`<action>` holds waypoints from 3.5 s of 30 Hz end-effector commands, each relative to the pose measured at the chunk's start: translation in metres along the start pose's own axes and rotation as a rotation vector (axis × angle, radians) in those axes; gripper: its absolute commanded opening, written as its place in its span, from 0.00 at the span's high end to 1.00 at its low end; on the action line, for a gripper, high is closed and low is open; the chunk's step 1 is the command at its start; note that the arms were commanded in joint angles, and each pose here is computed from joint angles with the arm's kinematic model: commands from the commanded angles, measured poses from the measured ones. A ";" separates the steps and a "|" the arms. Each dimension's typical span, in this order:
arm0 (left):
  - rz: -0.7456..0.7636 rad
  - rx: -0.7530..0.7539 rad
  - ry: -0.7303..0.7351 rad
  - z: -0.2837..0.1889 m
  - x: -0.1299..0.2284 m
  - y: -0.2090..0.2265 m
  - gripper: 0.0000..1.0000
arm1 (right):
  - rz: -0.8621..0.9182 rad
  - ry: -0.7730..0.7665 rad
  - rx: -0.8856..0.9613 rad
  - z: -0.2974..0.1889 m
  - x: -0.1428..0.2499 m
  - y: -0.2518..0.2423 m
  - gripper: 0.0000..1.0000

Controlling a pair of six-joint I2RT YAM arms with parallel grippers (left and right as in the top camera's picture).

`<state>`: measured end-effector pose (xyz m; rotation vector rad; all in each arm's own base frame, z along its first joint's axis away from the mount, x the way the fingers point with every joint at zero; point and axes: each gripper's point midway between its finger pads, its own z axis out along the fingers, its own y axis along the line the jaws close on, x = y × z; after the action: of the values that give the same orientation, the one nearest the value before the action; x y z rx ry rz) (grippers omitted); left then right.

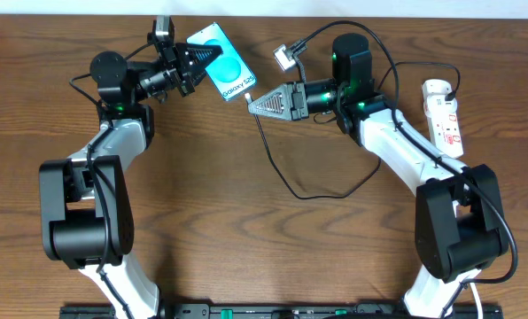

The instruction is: Plug charger to phone and switch on socket

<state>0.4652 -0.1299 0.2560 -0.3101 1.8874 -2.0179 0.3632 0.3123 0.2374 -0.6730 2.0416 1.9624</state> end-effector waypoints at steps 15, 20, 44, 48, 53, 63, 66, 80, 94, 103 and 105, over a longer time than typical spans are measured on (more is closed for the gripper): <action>0.041 0.012 -0.030 0.002 -0.006 -0.005 0.93 | -0.002 0.005 -0.001 0.006 -0.001 0.001 0.99; 0.047 0.012 -0.028 0.002 -0.006 -0.004 0.93 | -0.001 0.002 0.003 0.007 -0.001 0.001 0.99; 0.061 0.016 0.002 0.015 0.004 -0.004 0.93 | -0.016 -0.012 0.008 0.003 -0.005 0.000 0.99; 0.061 0.016 0.006 0.015 0.005 -0.004 0.93 | -0.015 -0.016 0.010 0.001 -0.006 -0.001 0.99; 0.054 0.016 0.007 0.015 0.005 -0.004 0.93 | -0.015 -0.020 0.013 -0.001 -0.007 -0.002 0.99; 0.053 0.015 0.013 0.015 0.006 -0.004 0.92 | -0.023 -0.025 0.016 -0.004 -0.008 -0.002 0.99; 0.050 0.015 0.013 0.015 0.006 -0.004 0.93 | -0.021 -0.032 0.020 -0.007 -0.010 -0.004 0.99; 0.046 0.015 0.010 0.015 0.006 -0.004 0.93 | -0.020 -0.035 0.021 -0.008 -0.011 -0.004 0.99; 0.031 0.016 0.002 0.015 0.004 -0.004 0.92 | -0.018 -0.030 0.026 0.000 -0.008 -0.004 0.99; 0.013 0.018 -0.008 0.015 0.003 -0.005 0.93 | -0.017 -0.032 0.029 0.000 -0.009 -0.005 0.99; 0.013 0.018 -0.008 0.015 0.003 -0.005 0.93 | -0.015 -0.031 0.030 0.000 -0.008 -0.005 0.99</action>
<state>0.4684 -0.1418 0.2579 -0.3169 1.8650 -2.0131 0.3702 0.3094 0.2373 -0.6479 2.0375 1.9340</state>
